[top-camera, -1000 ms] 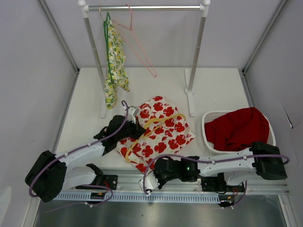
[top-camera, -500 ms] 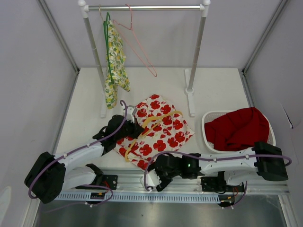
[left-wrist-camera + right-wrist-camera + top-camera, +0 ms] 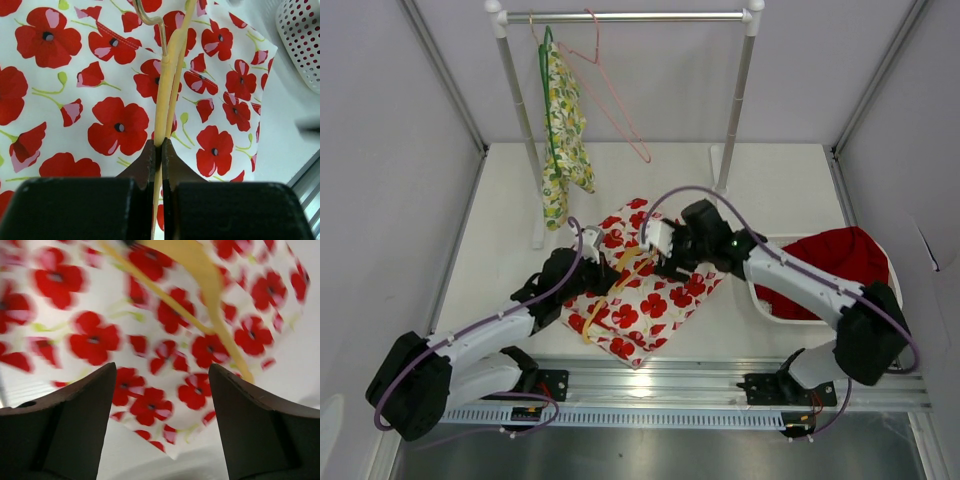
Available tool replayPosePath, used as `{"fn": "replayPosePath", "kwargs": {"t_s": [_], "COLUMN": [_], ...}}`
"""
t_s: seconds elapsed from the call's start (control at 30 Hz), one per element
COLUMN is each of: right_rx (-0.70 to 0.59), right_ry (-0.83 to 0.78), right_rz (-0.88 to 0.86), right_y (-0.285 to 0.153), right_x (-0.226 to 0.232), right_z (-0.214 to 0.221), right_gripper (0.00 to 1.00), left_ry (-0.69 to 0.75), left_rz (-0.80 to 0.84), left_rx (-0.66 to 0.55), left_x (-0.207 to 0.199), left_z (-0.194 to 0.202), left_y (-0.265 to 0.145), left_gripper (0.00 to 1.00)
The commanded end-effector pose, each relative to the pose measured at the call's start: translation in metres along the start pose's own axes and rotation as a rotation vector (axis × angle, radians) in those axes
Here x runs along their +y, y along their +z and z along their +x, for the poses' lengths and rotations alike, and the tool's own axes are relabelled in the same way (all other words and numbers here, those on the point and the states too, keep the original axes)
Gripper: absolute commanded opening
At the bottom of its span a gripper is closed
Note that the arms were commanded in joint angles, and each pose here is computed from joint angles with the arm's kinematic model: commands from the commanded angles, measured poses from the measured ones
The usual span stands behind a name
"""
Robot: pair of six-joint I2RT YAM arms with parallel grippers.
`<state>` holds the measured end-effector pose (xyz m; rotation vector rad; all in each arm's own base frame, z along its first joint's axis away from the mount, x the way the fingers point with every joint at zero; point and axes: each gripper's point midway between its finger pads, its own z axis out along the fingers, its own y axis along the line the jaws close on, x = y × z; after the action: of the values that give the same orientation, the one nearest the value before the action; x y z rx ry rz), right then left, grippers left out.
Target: Place the skirt on the hanger
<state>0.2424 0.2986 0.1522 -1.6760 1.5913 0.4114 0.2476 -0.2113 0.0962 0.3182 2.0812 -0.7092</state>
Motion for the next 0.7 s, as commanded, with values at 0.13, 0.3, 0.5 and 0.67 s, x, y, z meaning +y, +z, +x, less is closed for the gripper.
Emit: {"fn": "replayPosePath", "kwargs": {"t_s": [0.13,0.3,0.5,0.67], "right_rx": [0.159,0.231,0.261,0.274], "right_ry": [0.269,0.339,0.389,0.419], "right_rz": [0.027,0.021,0.036,0.024], "right_y": [0.021,0.045,0.044,0.038], "right_x": [-0.081,-0.088,-0.094,-0.09], "right_z": [0.092,0.136,0.161,0.171], "right_gripper": [0.77,0.76,0.75,0.69], "left_ry": [0.0,-0.012,-0.02,-0.029], "left_rz": [-0.053,-0.059,-0.061,-0.081], "left_rx": [-0.015,-0.022,-0.025,-0.027], "left_x": [0.013,0.014,0.014,0.017], "left_z": [0.002,0.003,0.003,0.003], "left_y": [-0.007,-0.009,-0.01,-0.009], "left_gripper": [0.0,0.0,0.0,0.0]}}
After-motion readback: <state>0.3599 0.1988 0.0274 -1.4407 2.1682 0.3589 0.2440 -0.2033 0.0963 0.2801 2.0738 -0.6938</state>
